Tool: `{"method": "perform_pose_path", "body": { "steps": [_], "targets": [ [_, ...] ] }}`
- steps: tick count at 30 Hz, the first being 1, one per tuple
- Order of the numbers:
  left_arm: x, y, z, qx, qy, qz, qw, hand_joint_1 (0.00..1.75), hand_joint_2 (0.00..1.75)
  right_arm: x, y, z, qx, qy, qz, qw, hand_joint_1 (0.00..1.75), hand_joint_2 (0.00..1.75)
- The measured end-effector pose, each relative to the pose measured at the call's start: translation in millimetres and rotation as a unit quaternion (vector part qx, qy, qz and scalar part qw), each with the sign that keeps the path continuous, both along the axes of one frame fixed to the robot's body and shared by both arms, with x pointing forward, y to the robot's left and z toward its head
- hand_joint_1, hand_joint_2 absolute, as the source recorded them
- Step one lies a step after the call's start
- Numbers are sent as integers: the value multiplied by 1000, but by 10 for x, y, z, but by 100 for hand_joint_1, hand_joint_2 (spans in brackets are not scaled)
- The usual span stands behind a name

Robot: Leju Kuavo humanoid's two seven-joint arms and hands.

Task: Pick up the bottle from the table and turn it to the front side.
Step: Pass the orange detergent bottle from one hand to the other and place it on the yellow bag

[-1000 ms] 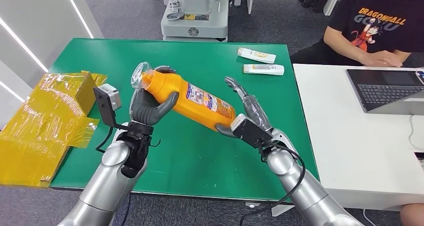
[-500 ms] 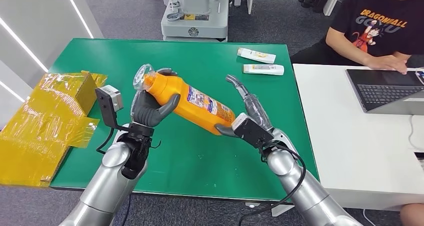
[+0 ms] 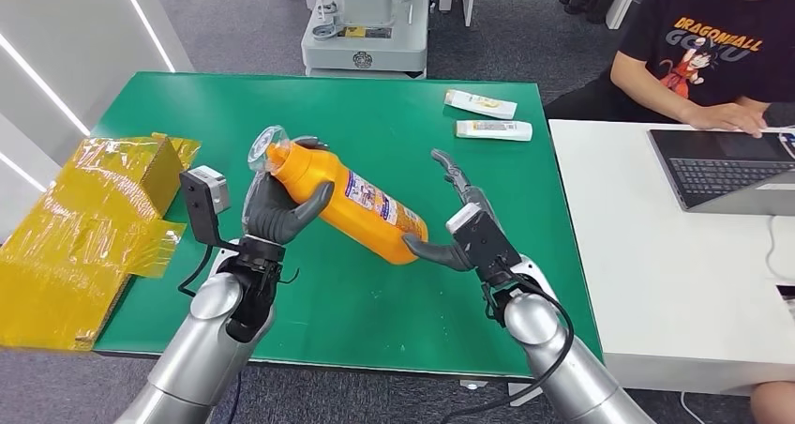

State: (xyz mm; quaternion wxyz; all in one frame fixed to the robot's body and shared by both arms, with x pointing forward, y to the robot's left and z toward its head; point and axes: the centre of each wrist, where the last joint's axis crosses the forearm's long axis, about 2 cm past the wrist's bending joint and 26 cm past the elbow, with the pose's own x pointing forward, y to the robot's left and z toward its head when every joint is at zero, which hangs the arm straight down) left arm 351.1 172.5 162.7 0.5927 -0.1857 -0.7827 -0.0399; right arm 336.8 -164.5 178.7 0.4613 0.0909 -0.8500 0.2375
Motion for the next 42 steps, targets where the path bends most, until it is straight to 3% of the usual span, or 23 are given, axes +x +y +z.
{"method": "perform_pose_path", "body": {
  "steps": [4,13,20,26,34,42],
  "targets": [
    [-21,104,-73,7,9,25,1000,175,175,-159,53,43,42,33,1,999,0,175],
    [-32,285,-115,27,5,60,998,175,175,-391,110,127,94,-7,-5,996,0,175],
    [5,513,-12,72,-32,81,994,175,175,-549,117,128,120,-34,-12,992,0,175],
    [77,858,96,156,-69,76,983,175,175,-652,108,87,127,-33,-14,991,0,175],
    [373,1585,542,348,-135,70,925,175,175,-792,61,3,128,-31,-19,991,0,175],
    [489,2148,887,500,-143,101,848,175,175,-864,42,9,121,-28,-12,992,0,175]
  ]
}}
